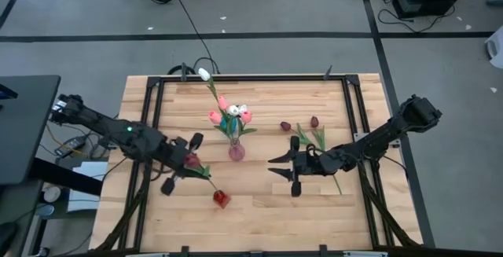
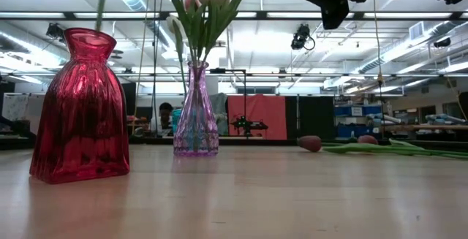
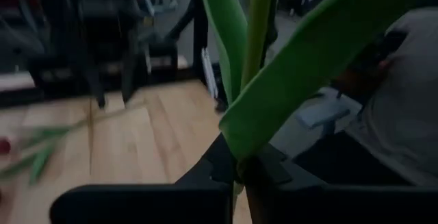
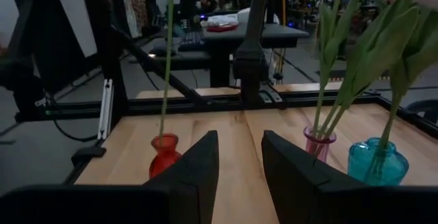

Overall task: Sort flowers into vase by color
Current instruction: Put the bottom red tulip into the red vase, then put the left red tulip into the red vase

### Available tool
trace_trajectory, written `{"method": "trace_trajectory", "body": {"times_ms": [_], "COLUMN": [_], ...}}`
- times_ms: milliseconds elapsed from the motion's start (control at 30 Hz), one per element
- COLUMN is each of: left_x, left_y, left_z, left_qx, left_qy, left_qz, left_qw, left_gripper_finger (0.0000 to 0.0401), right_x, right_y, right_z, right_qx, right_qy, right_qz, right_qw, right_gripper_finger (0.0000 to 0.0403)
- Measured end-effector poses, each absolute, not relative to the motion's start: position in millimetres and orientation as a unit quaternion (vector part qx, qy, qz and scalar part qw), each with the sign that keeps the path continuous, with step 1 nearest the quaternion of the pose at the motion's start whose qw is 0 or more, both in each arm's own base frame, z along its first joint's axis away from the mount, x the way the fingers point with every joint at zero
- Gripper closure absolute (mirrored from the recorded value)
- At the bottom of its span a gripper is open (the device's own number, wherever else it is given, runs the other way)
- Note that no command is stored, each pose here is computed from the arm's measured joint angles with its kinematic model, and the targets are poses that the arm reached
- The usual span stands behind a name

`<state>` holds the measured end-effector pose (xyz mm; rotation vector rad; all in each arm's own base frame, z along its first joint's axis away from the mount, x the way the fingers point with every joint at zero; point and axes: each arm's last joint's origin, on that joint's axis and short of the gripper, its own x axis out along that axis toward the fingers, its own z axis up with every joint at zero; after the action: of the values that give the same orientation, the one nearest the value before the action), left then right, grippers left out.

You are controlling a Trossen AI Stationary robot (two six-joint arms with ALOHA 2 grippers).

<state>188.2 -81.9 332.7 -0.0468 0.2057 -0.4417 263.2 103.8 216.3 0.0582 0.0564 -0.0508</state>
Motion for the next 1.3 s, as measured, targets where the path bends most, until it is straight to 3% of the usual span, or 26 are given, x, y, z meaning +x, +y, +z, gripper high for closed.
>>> {"method": "trace_trajectory", "body": {"times_ms": [433, 867, 1000, 1100, 1300], "left_x": [222, 210, 201, 198, 199], "left_y": [-104, -107, -106, -106, -107], "left_z": [279, 266, 269, 270, 257], "left_qx": [-0.015, -0.016, -0.001, 0.012, 0.031], "left_qy": [0.203, 0.289, 0.293, 0.285, 0.23], "left_qz": [-0.221, -0.214, -0.184, -0.157, -0.097], "left_qw": [0.954, 0.933, 0.938, 0.946, 0.968], "left_gripper_finger": [0.0364, 0.0203, 0.0197, 0.02, 0.0203], "right_x": [263, 262, 249, 236, 215], "right_y": [104, 96, 83, 68, 38], "right_z": [218, 219, 220, 210, 168], "right_qx": [0.031, 0.025, 0.051, 0.079, 0.113], "right_qy": [0.021, 0.037, 0.111, 0.194, 0.374], "right_qz": [-0.029, -0.039, -0.068, -0.136, -0.284], "right_qw": [0.999, 0.998, 0.99, 0.968, 0.876], "right_gripper_finger": [0.028, 0.028, 0.0281, 0.0281, 0.0282]}}
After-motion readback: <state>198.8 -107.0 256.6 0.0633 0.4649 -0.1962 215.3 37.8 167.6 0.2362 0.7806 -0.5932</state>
